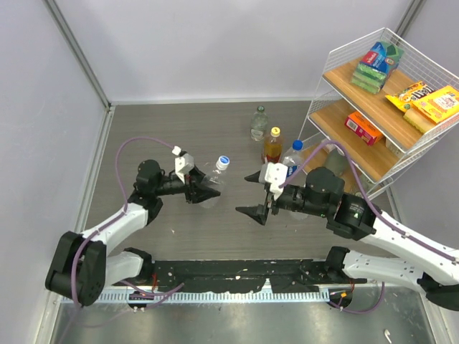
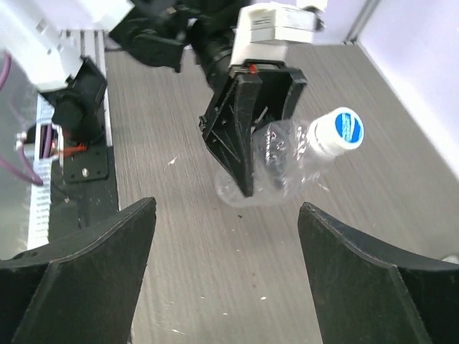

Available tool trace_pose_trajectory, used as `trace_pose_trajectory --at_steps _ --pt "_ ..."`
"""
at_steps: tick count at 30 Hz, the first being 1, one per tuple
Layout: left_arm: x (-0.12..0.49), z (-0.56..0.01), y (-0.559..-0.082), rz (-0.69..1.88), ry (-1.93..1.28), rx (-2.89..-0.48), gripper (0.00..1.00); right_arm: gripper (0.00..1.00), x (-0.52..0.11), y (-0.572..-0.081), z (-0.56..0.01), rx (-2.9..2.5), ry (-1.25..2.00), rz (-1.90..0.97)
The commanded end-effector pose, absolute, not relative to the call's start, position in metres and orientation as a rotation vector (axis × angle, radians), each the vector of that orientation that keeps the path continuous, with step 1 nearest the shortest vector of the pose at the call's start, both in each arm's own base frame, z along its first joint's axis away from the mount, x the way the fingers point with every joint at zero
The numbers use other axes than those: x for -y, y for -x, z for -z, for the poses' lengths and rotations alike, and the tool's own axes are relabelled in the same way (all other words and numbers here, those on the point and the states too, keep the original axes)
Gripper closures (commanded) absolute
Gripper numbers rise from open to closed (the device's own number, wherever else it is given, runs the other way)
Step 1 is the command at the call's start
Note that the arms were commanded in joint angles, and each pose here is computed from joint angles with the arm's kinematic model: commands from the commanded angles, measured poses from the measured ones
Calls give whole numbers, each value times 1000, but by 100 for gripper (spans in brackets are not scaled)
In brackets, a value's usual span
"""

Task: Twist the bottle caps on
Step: Screw the bottle cap onto the plastic bottle.

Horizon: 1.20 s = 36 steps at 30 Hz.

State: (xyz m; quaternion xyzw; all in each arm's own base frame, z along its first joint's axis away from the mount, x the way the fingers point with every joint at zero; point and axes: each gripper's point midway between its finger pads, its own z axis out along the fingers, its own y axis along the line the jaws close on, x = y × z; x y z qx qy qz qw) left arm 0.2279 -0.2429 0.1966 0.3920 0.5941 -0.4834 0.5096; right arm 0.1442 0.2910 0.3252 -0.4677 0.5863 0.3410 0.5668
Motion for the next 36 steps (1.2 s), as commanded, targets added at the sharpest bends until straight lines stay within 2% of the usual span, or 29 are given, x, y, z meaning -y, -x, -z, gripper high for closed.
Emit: trace_pose_trajectory --at_steps 1,5,9,18,36 --pt "245 -221 -166 1466 -1355 -1175 100 15 -294 -126 -327 -1128 1407 -712" --pt "242 -218 -158 1421 -1414 -1106 100 15 -294 -138 -328 -1151 1435 -632" --pt "237 -216 -144 1384 -1447 -1051 100 15 -299 -131 -335 -1127 1457 -674" --pt "238 -213 -149 1397 -1434 -1094 100 20 -319 -118 -364 -1109 1424 -842" --pt "237 -211 -149 1402 -1432 -1097 100 28 -339 -125 -354 -1126 1479 -857"
